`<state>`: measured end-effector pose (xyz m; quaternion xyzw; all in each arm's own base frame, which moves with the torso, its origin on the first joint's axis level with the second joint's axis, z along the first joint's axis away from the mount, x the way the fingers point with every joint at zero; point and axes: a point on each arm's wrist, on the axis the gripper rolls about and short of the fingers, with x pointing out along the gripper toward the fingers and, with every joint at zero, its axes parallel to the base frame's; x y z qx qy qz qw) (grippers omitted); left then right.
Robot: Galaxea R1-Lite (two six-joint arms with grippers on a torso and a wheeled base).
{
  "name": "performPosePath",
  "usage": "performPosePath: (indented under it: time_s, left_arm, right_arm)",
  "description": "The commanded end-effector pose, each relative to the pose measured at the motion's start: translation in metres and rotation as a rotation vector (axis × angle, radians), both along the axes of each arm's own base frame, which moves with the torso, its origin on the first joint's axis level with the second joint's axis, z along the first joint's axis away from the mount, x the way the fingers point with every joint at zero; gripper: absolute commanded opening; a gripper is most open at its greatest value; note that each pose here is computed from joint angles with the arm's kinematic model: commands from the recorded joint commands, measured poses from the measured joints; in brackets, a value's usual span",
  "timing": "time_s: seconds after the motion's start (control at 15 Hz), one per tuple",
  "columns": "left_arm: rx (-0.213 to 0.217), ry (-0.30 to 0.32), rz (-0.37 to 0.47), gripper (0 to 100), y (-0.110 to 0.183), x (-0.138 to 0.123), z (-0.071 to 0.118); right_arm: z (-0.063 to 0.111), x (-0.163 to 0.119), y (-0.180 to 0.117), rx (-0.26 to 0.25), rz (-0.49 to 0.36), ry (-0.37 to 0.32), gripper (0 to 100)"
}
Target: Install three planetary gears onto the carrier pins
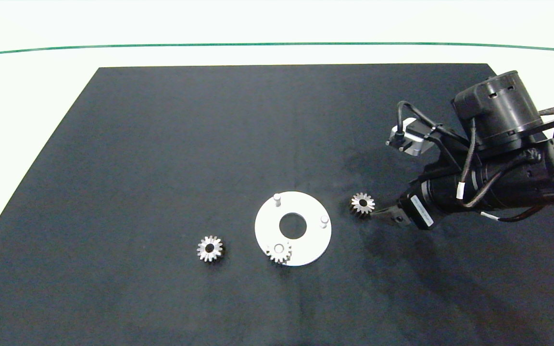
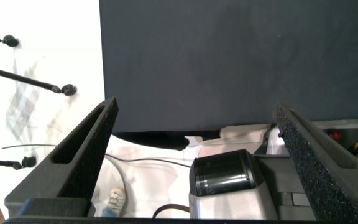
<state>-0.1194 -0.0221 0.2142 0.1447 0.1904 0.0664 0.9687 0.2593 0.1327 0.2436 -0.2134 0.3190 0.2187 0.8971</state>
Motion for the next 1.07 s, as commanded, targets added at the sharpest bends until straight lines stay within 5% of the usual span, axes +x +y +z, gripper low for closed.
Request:
performPosePath:
  time_s: [0.07, 0.47, 1.07]
  left_arm:
    - [0.001, 0.007, 0.001, 100, 0.000, 0.000, -0.001]
    - [0.017, -0.006, 0.010, 100, 0.000, -0.004, -0.003]
    - [0.023, -0.014, 0.009, 100, -0.001, -0.005, -0.003]
  right_arm:
    - [-0.011, 0.007, 0.012, -0.008, 0.019, 0.022, 100]
    - [-0.031, 0.028, 0.032, 0.001, 0.026, 0.005, 100]
    - [-0.036, 0.041, 0.038, -0.001, 0.022, 0.007, 100]
